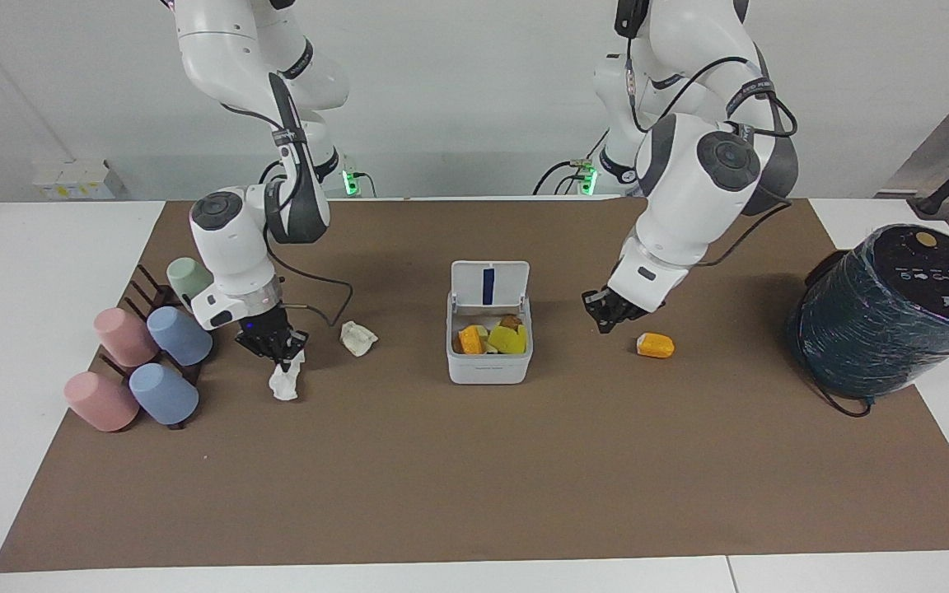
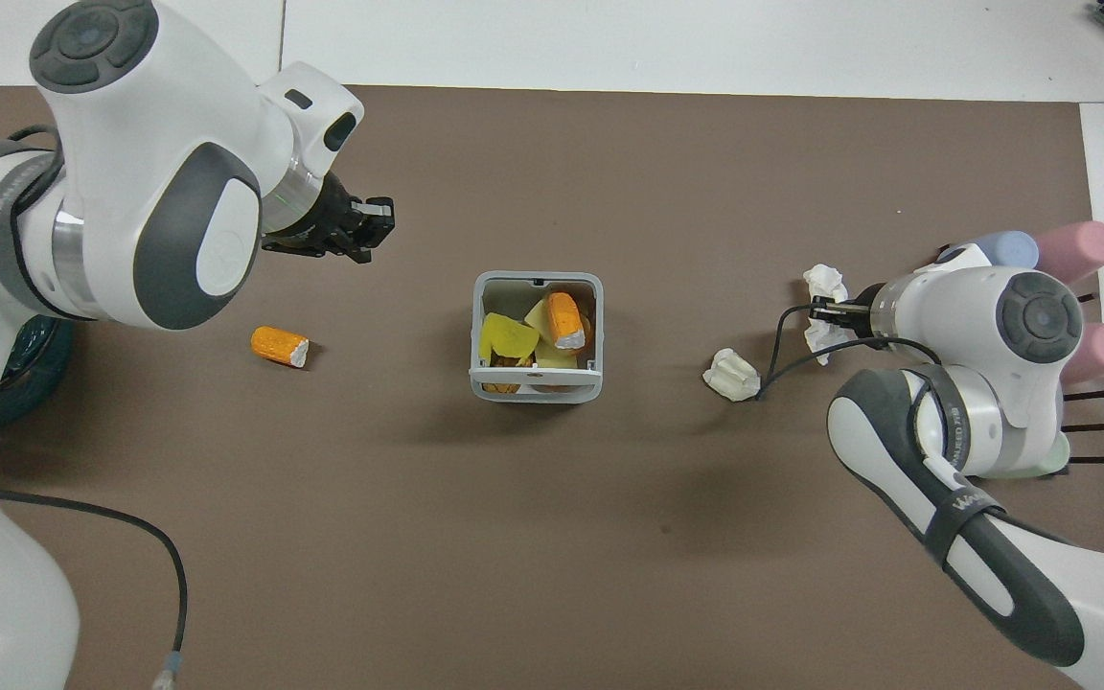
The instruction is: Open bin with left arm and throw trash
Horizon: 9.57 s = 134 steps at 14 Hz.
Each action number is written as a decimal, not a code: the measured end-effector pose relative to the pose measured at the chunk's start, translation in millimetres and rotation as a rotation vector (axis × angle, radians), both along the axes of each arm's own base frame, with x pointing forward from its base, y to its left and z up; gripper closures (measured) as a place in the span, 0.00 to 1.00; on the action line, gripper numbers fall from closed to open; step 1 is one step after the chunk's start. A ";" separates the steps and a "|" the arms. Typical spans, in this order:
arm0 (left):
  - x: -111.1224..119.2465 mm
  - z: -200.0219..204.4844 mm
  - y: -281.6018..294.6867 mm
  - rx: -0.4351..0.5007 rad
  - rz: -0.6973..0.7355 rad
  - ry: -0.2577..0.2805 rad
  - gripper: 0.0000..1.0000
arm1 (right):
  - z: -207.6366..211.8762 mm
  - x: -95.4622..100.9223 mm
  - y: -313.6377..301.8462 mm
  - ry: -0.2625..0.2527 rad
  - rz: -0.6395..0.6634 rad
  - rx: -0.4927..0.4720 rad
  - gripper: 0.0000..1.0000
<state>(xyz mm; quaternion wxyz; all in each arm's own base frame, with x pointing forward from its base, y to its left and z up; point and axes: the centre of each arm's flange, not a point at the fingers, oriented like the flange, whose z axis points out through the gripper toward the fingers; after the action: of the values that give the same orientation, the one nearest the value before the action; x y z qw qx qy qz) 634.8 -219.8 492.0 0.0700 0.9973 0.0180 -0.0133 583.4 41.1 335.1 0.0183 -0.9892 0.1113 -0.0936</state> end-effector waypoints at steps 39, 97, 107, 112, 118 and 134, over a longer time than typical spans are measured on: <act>-77.3 -196.9 85.8 0.187 -1.003 -0.076 0.40 | 67.5 16.6 216.0 0.062 -0.115 0.067 0.00; -10.2 78.1 169.9 0.110 -0.205 -0.036 0.00 | 115.1 -26.3 330.6 0.087 -0.190 0.170 0.48; -24.6 89.8 171.1 0.125 -0.216 -0.012 0.00 | 212.7 8.9 180.0 -0.018 -0.109 0.114 0.00; -28.1 86.9 170.0 0.122 -0.219 -0.002 0.00 | 235.8 9.2 73.3 0.017 -0.043 0.017 0.00; -31.6 84.9 170.9 0.119 -0.219 0.005 0.00 | 252.4 -6.0 1.3 0.090 -0.066 -0.047 0.00; -34.4 84.7 178.8 0.119 -0.207 0.009 0.00 | 258.3 -20.7 3.0 0.185 0.029 -0.070 0.00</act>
<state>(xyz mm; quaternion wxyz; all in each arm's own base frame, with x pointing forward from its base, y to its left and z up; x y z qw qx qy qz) 600.4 -41.0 576.6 0.0086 0.9961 -0.0841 -0.0241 562.8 44.1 593.5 -0.0252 -0.9951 0.0951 -0.0056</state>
